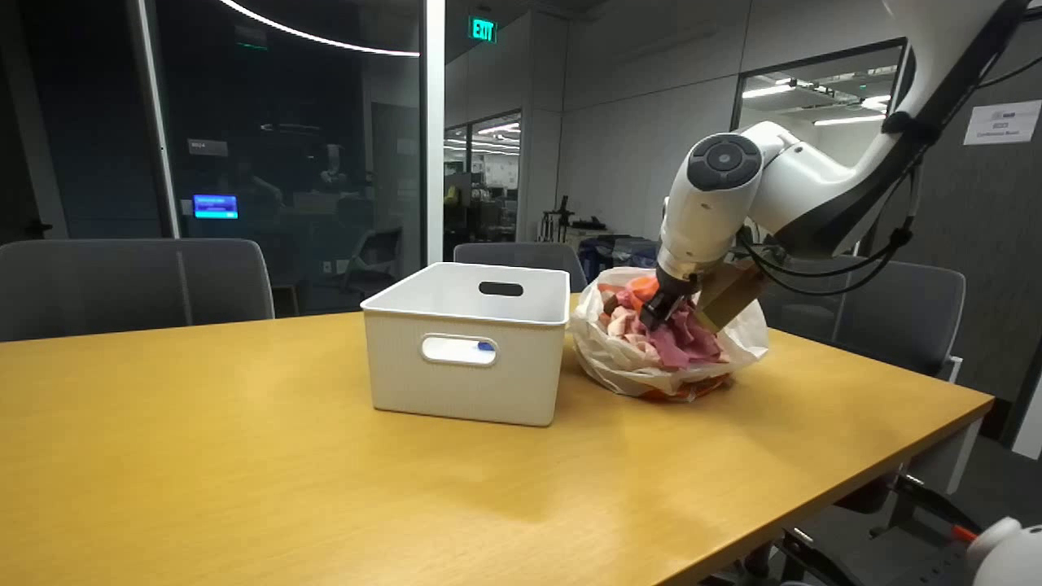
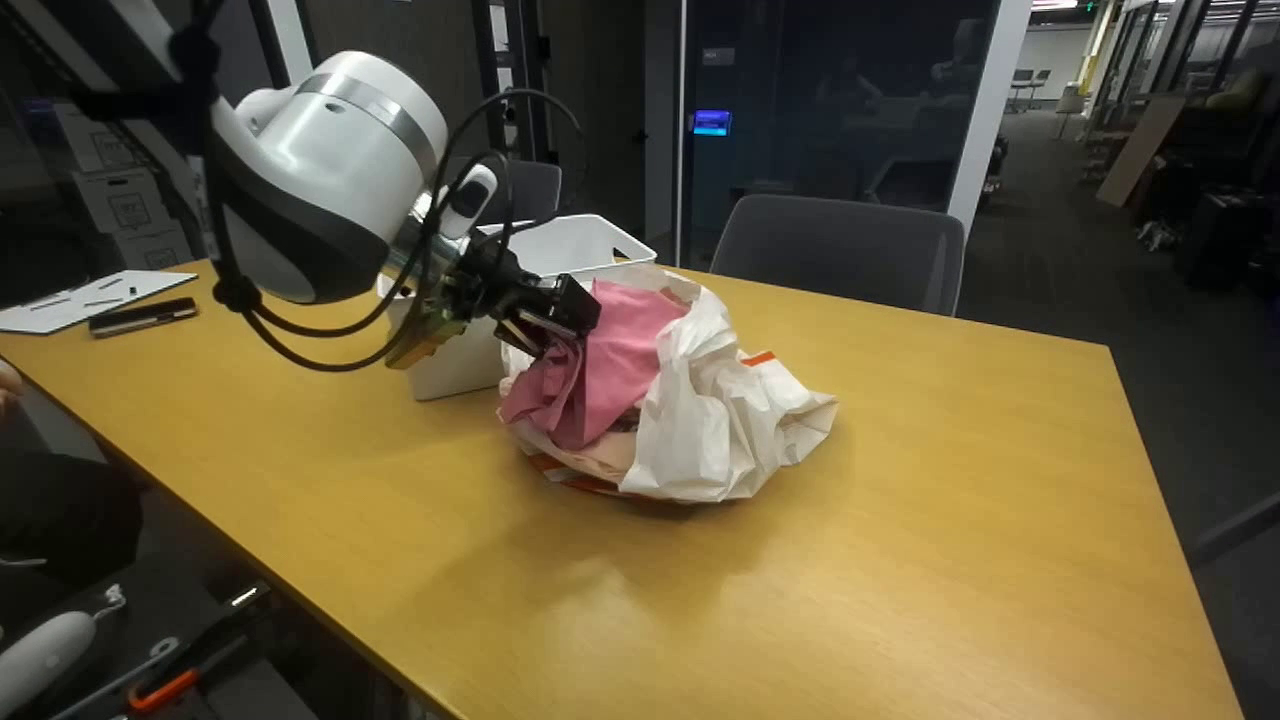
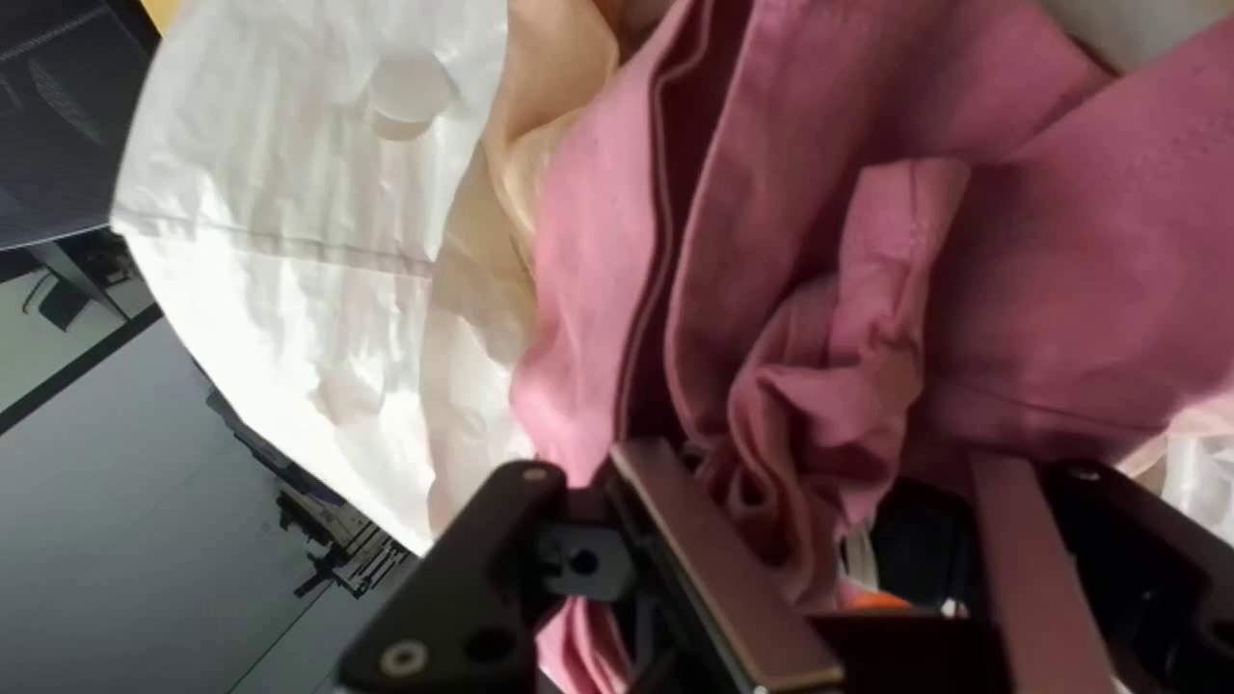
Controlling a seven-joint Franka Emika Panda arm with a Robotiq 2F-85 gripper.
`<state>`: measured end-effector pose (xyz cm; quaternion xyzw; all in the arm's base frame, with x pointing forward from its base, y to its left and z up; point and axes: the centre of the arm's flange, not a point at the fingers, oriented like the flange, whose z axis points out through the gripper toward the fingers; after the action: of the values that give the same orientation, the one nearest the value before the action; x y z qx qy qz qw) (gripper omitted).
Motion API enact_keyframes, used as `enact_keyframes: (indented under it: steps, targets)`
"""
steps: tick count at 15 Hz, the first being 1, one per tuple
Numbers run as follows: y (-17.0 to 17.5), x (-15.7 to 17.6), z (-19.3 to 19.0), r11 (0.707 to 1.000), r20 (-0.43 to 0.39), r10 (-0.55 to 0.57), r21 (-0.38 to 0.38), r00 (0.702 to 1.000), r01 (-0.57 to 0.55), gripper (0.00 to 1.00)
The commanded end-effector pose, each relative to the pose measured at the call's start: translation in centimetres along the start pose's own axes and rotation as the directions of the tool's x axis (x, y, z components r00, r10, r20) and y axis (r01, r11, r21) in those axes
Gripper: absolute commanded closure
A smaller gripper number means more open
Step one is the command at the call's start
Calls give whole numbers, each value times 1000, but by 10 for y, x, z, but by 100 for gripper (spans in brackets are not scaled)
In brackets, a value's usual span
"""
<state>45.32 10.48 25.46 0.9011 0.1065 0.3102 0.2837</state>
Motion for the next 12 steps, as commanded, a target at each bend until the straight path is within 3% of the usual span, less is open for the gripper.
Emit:
enact_keyframes:
  steps: [1,7,12]
  targets:
    - [-16,30,33,1000,31,7,28,999,-8,95]
    - [-11,48,67,995,138,31,85,990,-43,95]
    - [9,53,83,1000,130,-19,-8,991,20,96]
